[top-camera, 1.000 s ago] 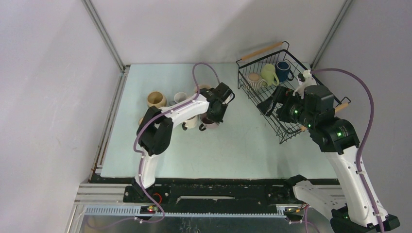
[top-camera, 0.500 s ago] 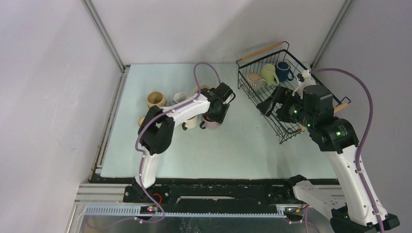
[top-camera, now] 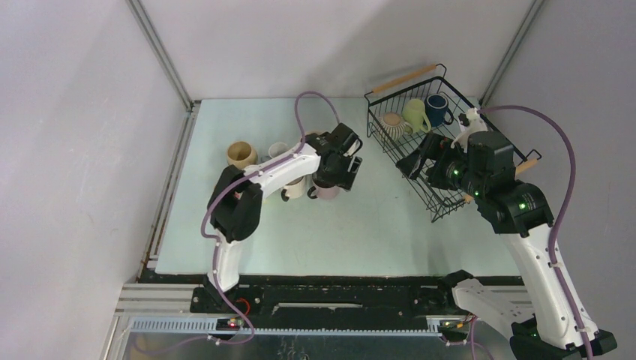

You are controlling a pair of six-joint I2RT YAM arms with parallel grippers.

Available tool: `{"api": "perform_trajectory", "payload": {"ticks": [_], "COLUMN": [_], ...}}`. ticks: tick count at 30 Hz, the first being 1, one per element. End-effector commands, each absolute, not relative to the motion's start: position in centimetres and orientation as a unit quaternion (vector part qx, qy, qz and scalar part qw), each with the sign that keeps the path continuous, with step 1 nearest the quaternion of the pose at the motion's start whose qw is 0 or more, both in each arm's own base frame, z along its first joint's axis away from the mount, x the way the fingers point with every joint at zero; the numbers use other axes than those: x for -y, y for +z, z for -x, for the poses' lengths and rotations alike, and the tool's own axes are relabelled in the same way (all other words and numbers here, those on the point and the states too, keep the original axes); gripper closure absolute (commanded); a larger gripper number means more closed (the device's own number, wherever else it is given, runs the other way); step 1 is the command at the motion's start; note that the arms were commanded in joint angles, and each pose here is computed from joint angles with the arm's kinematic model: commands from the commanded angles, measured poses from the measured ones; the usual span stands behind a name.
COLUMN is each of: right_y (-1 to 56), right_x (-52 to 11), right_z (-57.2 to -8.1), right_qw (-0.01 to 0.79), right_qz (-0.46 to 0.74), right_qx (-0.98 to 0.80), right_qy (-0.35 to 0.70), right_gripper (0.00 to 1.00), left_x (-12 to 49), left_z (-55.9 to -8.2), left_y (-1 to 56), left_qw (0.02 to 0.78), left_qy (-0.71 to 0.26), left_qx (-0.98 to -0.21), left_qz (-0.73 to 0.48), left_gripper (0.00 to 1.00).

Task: Unload the cups from the dish rack
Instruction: Place the cup at the center of the board, then unload the cup from the dish rack.

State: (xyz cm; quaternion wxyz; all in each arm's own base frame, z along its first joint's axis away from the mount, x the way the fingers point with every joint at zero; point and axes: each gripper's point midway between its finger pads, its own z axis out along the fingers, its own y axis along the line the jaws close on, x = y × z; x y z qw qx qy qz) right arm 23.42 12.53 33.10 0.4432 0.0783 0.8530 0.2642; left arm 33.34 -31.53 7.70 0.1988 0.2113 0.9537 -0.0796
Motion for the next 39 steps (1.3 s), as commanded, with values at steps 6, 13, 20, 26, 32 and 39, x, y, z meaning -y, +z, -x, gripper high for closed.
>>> {"api": "perform_trajectory", "payload": {"ticks": [6,13,20,26,32,39], "right_y": [33.5,33.2,32.7,32.5,31.1,29.2], "right_x": [-12.6,-12.8,-12.9,-12.4,-11.2,-9.7], "right_z": [-24.1,-24.5,-26.4,-30.1,-35.7,-42.6], "right_qw": [0.450,0.445,0.440,0.439,0.428,0.417], "right_qz": [-0.080,-0.083,-0.093,-0.109,-0.146,-0.195], "right_qx": [-0.849,-0.851,-0.859,-0.865,-0.872,-0.871], "right_qy": [0.265,0.264,0.245,0.215,0.187,0.172], "right_gripper": [0.00,0.00,0.00,0.00,0.00,0.00], "left_x": [33.1,32.2,30.0,28.2,25.9,24.1], "left_z": [-33.5,-31.8,-29.2,-26.3,-24.3,-22.7], "left_y": [18.7,24.1,28.1,30.5,31.1,30.2], "left_qw": [0.296,0.339,0.383,0.419,0.450,0.467], "left_qy": [-0.169,-0.210,-0.240,-0.273,-0.277,-0.288], "left_qx": [-0.916,-0.893,-0.867,-0.835,-0.815,-0.808], "left_qz": [-0.210,-0.207,-0.211,-0.230,-0.237,-0.217], "left_gripper": [0.03,0.00,0.00,0.00,0.00,0.00]}}
